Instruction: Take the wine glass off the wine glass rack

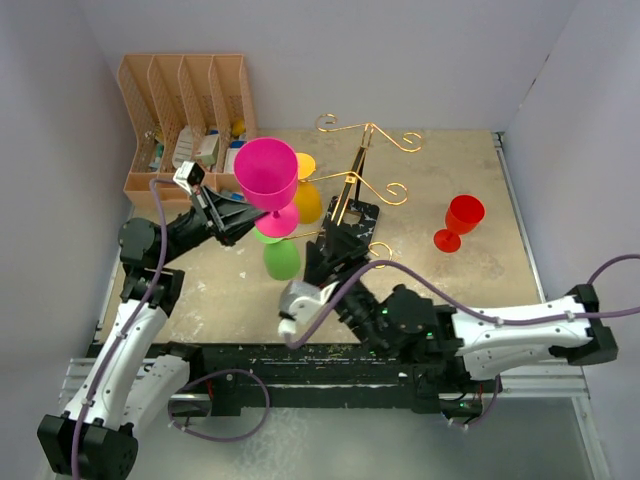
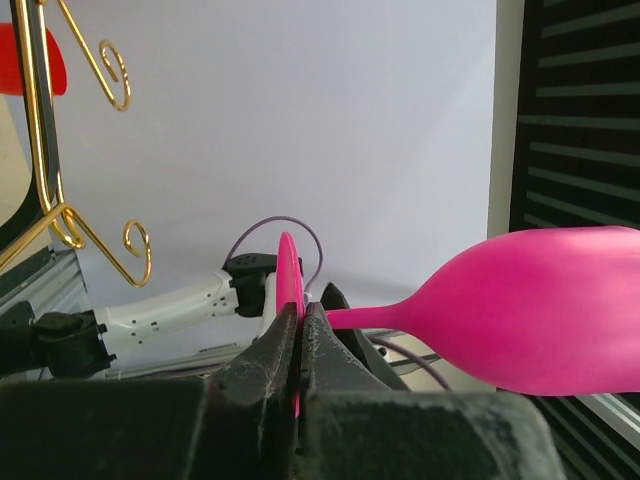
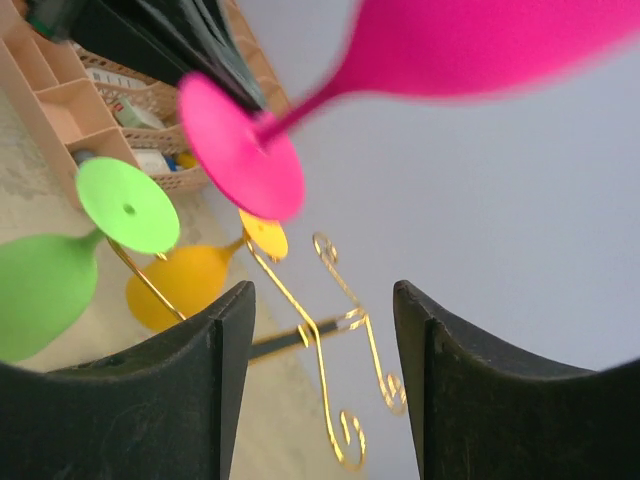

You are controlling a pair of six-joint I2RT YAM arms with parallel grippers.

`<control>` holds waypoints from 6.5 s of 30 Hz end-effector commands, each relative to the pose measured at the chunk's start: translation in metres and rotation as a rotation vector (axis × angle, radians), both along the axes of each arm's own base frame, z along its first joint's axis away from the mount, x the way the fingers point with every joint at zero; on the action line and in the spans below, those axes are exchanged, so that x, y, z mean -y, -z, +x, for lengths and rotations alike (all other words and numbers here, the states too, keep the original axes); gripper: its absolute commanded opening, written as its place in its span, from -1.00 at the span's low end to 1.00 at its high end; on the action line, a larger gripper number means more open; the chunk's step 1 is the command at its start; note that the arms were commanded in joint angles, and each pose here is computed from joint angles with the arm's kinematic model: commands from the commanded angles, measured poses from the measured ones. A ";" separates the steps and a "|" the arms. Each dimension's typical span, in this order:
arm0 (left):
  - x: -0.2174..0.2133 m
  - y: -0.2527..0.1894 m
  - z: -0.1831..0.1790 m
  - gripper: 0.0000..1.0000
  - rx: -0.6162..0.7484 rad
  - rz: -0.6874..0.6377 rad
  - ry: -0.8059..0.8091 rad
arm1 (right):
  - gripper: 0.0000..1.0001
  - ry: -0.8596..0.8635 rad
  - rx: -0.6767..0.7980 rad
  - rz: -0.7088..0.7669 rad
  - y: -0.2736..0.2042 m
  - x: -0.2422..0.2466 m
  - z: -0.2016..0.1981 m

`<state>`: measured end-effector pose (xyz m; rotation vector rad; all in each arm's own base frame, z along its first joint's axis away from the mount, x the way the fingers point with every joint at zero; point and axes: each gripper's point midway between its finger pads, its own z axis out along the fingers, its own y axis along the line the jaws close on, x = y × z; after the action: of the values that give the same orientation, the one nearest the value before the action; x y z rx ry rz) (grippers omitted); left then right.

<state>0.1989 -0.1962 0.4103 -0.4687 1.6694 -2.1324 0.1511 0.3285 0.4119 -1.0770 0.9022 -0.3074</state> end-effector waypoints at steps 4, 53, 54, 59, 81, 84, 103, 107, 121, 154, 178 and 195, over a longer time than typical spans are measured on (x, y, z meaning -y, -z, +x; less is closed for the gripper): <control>-0.003 -0.020 0.004 -1.00 0.202 0.030 -0.088 | 0.16 0.139 -0.303 0.315 -0.029 0.080 0.014; -0.040 -0.025 0.003 -1.00 0.474 0.645 -0.408 | -0.72 -0.315 -1.243 0.639 -0.081 0.024 0.035; -0.040 -0.025 0.003 -1.00 0.474 0.645 -0.406 | -0.91 -0.300 -1.240 0.648 -0.080 0.025 0.037; -0.041 -0.020 0.006 -0.04 0.472 0.669 -0.413 | -1.00 -0.189 -1.162 0.774 -0.092 0.051 0.051; -0.101 0.023 0.019 0.34 0.422 0.991 -0.680 | -1.00 0.697 -0.262 1.243 -0.181 0.287 0.128; -0.104 0.037 0.023 0.34 0.411 1.027 -0.681 | -1.00 0.740 -0.269 1.155 -0.175 0.281 0.161; -0.131 0.114 0.038 0.32 0.318 1.242 -0.707 | -1.00 1.025 -1.022 1.311 0.069 0.410 0.310; -0.132 0.126 0.038 0.32 0.303 1.253 -0.698 | -1.00 1.072 -1.123 1.290 0.108 0.407 0.313; -0.138 0.142 0.032 0.31 0.289 1.295 -0.691 | -1.00 1.353 -1.210 1.013 0.201 0.407 0.321; -0.140 0.150 0.030 0.31 0.260 1.311 -0.685 | -0.47 1.377 -1.145 1.022 0.183 0.409 0.318; -0.133 0.148 0.030 0.33 0.285 1.280 -0.664 | 0.03 -0.181 -1.542 0.869 -0.020 0.055 0.160; -0.111 0.145 0.030 0.32 0.381 1.218 -0.576 | 0.00 -0.172 -1.759 0.599 0.059 -0.038 0.121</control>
<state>0.2238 -0.0774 0.2555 -0.1670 1.9507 -0.5042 0.2778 0.3623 0.3402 -0.5945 2.2488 1.2082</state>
